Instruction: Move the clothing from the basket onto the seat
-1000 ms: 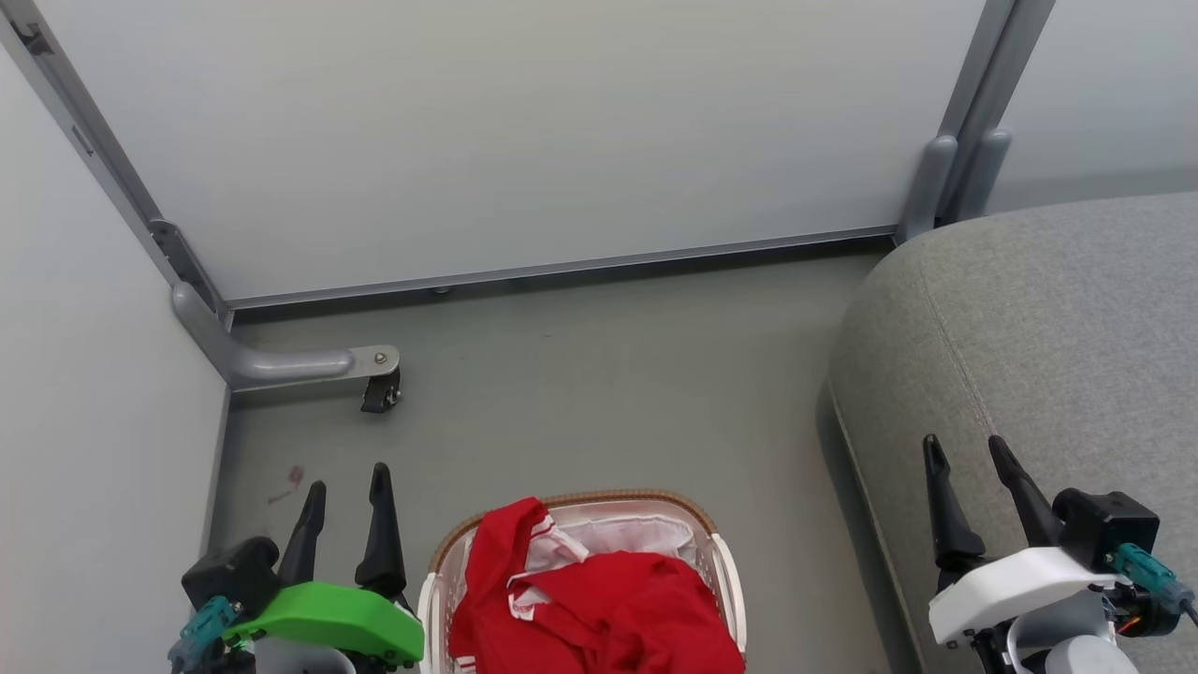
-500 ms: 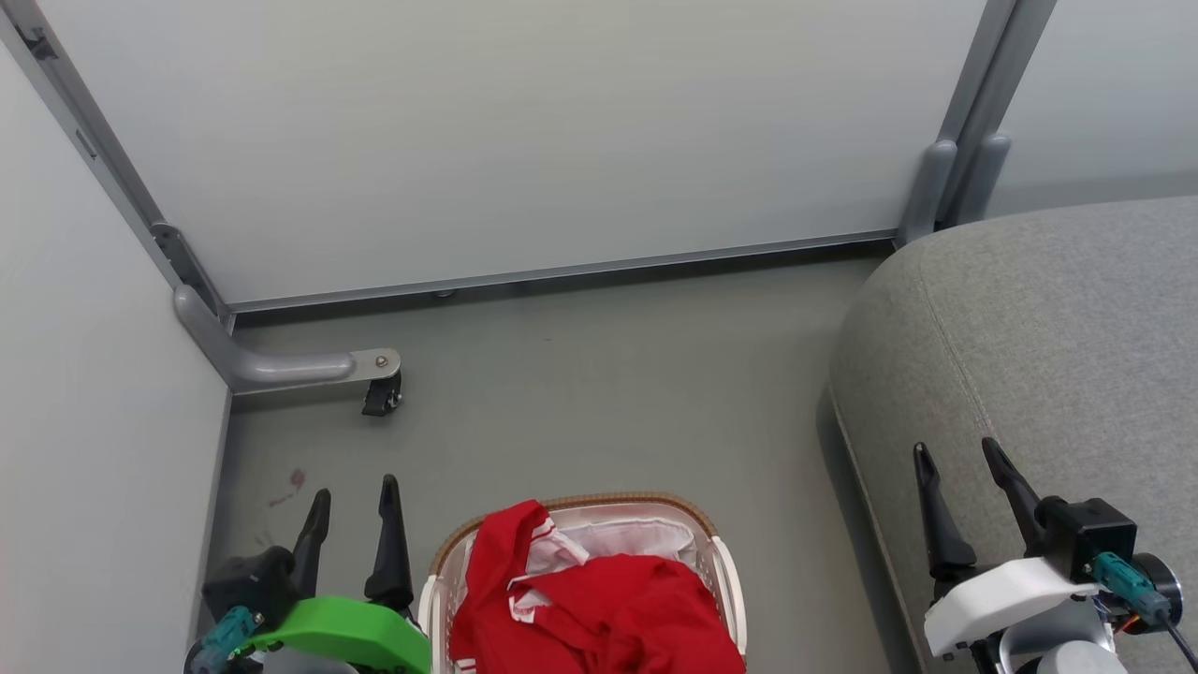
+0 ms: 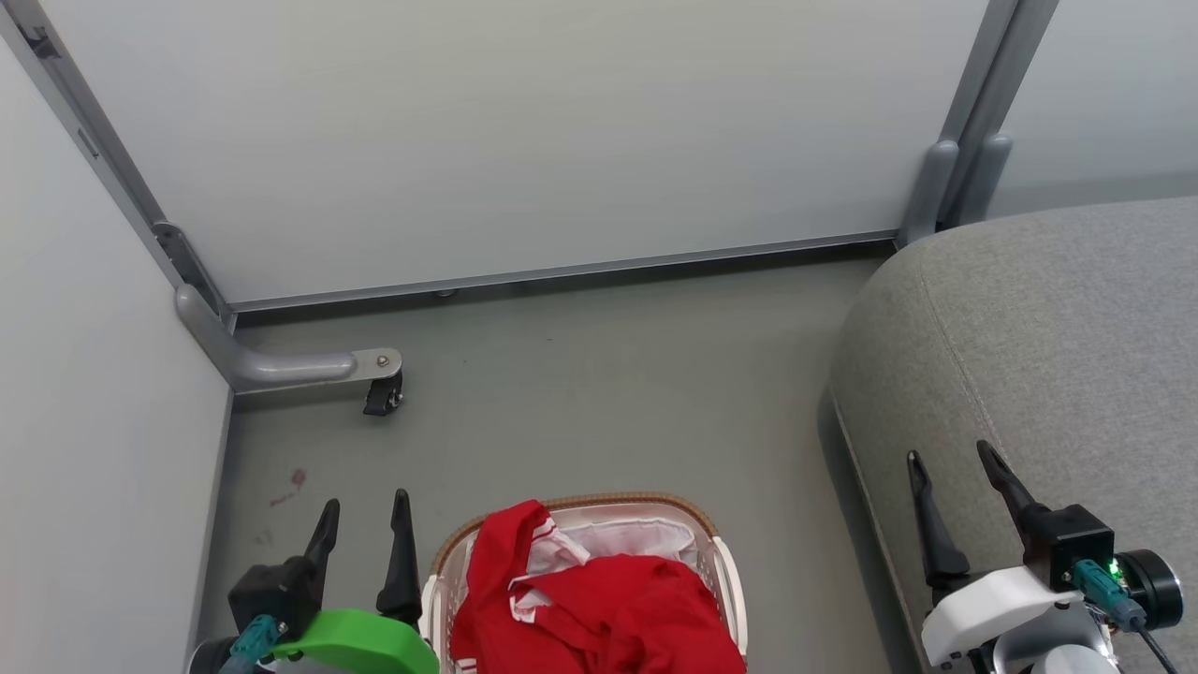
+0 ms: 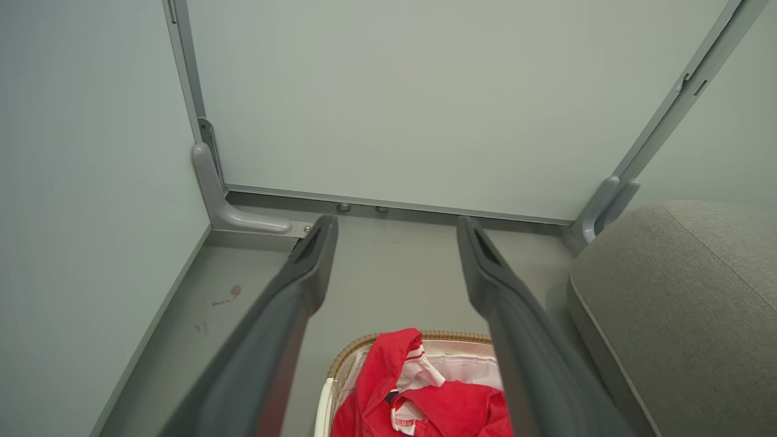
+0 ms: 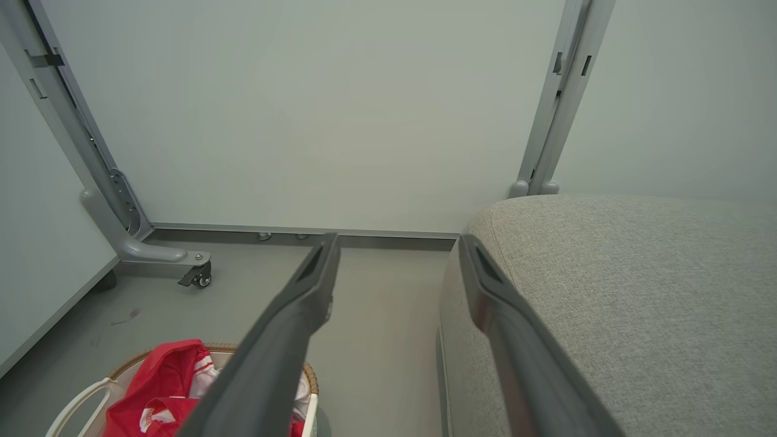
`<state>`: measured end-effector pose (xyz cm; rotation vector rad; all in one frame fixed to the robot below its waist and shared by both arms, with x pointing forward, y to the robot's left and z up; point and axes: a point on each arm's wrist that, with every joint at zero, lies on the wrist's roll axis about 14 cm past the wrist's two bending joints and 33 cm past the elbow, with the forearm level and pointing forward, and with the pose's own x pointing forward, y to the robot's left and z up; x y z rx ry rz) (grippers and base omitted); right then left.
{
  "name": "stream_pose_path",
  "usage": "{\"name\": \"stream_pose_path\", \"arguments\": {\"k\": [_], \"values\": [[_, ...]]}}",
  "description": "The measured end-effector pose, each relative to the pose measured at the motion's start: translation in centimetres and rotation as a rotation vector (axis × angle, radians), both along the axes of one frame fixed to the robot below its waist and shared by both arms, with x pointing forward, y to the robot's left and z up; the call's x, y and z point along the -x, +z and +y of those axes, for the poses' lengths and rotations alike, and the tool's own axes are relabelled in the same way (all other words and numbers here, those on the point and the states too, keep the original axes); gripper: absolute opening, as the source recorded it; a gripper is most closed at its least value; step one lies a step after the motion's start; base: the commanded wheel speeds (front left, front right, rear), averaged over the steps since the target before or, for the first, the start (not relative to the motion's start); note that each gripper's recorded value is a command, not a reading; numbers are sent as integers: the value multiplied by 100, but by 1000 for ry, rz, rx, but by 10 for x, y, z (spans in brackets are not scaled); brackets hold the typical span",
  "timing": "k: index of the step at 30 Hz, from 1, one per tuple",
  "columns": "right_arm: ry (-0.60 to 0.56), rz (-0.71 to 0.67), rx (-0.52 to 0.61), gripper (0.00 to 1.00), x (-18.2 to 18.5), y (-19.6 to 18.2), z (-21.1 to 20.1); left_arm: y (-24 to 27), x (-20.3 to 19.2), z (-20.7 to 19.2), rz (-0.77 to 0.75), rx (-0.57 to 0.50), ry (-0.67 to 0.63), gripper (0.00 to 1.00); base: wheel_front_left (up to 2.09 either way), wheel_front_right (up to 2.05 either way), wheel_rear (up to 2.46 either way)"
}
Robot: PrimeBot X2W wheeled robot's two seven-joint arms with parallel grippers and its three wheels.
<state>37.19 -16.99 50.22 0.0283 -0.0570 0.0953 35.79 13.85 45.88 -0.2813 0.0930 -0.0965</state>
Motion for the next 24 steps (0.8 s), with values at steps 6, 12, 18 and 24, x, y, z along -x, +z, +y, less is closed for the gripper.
{"name": "stream_pose_path", "arguments": {"k": [6,12,18,24], "values": [[11,-3,37,100,1,-1,3,-2,1,-2,-2,-35,-14,100,0,0,0],[15,-5,56,100,1,-2,3,-4,2,-3,0,-51,-16,100,0,0,0],[17,-3,54,100,1,-2,4,-7,2,-3,9,-52,-17,100,0,0,0],[17,1,52,100,1,-4,4,-9,2,-3,16,-52,-18,100,0,0,0]]}}
